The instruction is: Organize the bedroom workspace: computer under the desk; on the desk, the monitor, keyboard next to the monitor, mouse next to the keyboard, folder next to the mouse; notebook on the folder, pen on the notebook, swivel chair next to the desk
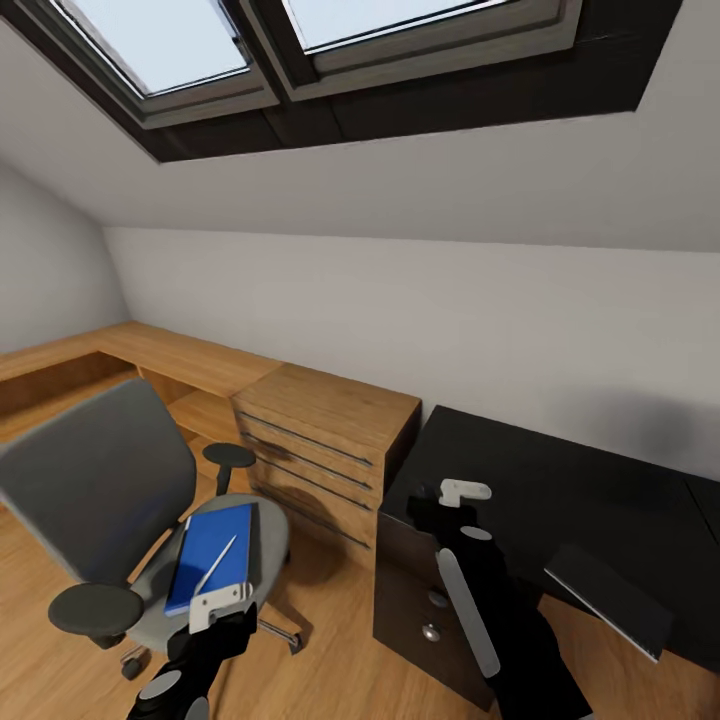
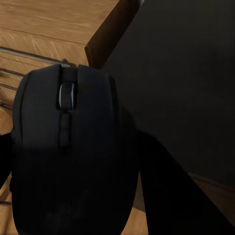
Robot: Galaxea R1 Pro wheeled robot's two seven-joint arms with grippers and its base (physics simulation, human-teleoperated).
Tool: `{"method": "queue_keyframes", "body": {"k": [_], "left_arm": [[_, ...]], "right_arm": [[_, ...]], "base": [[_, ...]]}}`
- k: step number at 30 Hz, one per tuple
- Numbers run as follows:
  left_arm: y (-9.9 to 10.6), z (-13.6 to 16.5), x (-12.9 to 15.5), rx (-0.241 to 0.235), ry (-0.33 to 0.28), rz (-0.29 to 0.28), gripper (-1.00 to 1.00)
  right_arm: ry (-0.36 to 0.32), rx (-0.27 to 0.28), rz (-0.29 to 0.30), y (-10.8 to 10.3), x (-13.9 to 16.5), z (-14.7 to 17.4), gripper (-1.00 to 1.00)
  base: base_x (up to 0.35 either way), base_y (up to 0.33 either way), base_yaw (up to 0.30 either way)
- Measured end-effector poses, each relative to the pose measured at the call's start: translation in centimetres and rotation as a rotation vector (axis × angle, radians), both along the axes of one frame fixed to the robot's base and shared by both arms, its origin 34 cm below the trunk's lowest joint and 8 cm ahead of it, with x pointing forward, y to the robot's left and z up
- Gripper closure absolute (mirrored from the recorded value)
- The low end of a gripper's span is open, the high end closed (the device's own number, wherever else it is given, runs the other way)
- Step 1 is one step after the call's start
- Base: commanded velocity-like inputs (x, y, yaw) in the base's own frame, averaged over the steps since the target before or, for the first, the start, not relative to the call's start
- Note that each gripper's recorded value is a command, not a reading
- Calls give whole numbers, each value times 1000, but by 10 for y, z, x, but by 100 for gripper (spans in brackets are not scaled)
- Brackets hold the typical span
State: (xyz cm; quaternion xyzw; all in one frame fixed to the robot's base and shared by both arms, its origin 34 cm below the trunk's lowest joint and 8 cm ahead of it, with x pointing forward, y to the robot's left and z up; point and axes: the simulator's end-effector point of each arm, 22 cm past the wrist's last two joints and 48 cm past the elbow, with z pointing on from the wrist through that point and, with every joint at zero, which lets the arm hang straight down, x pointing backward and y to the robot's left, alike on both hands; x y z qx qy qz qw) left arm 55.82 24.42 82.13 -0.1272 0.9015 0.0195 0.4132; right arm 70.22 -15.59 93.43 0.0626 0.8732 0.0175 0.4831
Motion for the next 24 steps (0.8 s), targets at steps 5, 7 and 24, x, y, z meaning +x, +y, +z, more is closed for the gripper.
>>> {"method": "queue_keyframes", "body": {"k": [5, 7, 24], "left_arm": [[-2, -5, -2, 0, 12, -6, -100], [-15, -8, -4, -1, 20, -38, -100], [-20, -5, -3, 1, 12, -51, -100]], "right_arm": [[1, -1, 0, 0, 0, 0, 100], [-1, 0, 0, 0, 0, 1, 100], [3, 28, -85, -35, 2, 0, 100]], "base": [[-1, 1, 0], [0, 0, 0], [0, 0, -230]]}}
